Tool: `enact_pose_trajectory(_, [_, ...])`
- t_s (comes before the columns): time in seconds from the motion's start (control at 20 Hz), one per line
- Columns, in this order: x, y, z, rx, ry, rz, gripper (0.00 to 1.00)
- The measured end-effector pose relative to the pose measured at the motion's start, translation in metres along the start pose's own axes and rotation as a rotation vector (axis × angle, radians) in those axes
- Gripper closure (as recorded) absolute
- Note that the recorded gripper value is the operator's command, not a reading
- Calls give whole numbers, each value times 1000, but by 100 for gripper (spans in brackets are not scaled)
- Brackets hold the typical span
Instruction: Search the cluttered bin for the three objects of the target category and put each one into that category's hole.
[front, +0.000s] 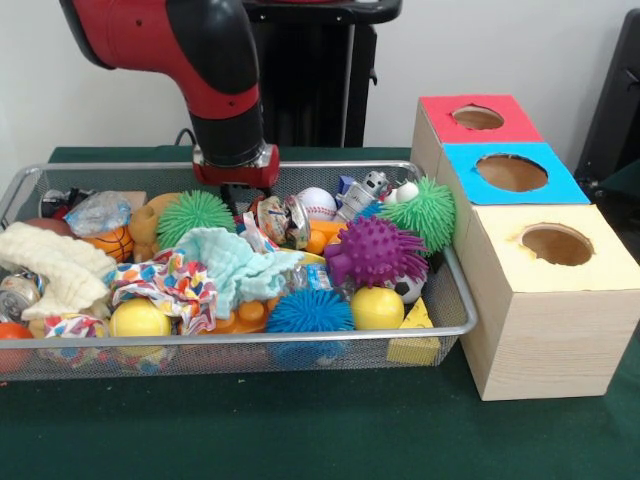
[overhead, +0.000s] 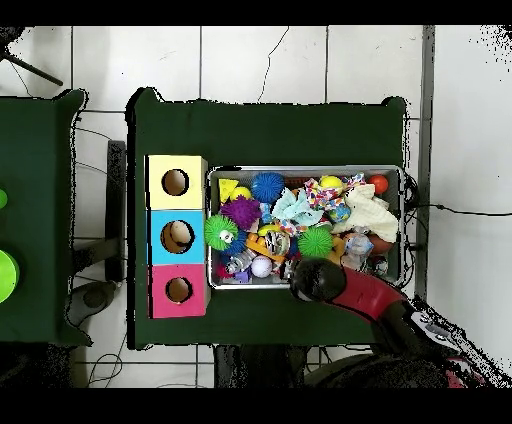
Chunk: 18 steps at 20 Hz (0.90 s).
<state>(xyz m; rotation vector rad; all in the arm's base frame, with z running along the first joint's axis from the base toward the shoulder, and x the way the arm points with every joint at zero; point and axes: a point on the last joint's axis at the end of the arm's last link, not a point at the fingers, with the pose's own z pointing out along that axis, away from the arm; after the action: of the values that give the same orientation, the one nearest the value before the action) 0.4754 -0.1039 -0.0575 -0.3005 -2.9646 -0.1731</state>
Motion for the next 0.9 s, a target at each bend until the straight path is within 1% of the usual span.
enact_pose_trajectory(0.05, [0, 1, 1, -4, 1, 1, 100])
enact_pose_trajectory(0.25, [-1, 4, 4, -9, -6, -4, 100])
enact_pose_trajectory(0.55, [-1, 5, 3, -4, -8, -7, 100])
enact_pose_trajectory(0.9, [0, 9, 0, 15, -10, -24, 100])
